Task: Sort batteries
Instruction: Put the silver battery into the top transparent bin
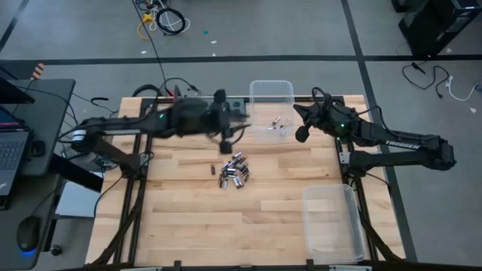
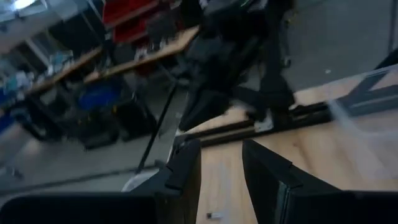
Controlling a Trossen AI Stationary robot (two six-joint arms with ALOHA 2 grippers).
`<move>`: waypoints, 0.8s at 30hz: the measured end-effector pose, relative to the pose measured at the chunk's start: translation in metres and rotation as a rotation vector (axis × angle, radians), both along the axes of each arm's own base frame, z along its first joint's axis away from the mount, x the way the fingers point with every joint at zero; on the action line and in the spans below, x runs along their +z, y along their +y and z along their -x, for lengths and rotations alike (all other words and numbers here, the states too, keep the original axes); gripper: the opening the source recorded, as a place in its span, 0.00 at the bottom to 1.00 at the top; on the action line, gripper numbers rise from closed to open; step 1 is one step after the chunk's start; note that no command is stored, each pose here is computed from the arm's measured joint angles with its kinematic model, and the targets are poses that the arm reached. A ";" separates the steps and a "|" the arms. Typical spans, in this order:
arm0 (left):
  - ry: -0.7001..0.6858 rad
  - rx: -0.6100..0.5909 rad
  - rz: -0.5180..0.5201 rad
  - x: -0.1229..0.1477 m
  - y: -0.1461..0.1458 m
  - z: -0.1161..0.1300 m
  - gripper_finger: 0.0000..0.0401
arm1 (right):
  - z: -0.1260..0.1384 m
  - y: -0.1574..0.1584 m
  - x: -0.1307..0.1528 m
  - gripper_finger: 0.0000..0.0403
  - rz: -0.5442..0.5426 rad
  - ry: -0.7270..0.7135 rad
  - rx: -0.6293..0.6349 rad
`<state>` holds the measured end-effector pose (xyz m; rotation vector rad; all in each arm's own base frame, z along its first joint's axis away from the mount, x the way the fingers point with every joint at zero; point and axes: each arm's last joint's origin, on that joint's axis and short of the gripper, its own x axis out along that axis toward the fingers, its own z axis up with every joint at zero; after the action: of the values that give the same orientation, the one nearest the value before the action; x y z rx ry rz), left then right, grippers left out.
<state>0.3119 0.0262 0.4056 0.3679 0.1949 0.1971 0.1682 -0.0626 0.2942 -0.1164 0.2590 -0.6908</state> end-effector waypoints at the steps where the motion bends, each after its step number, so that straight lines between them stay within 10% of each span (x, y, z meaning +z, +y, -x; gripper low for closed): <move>1: -0.009 0.006 -0.006 -0.005 -0.007 0.005 0.29 | 0.000 0.000 0.000 0.00 -0.001 -0.005 0.013; 11: -0.161 0.208 -0.048 -0.083 -0.051 0.066 0.29 | -0.007 0.014 0.006 0.00 -0.078 -0.132 0.124; 24: -0.127 0.146 0.018 -0.143 -0.066 0.102 0.29 | -0.017 0.037 0.018 0.00 -0.056 -0.263 0.246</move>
<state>0.2103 -0.0393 0.2630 0.3223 0.0986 0.3614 0.1854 -0.0253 0.3120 -0.0028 0.0101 -0.4479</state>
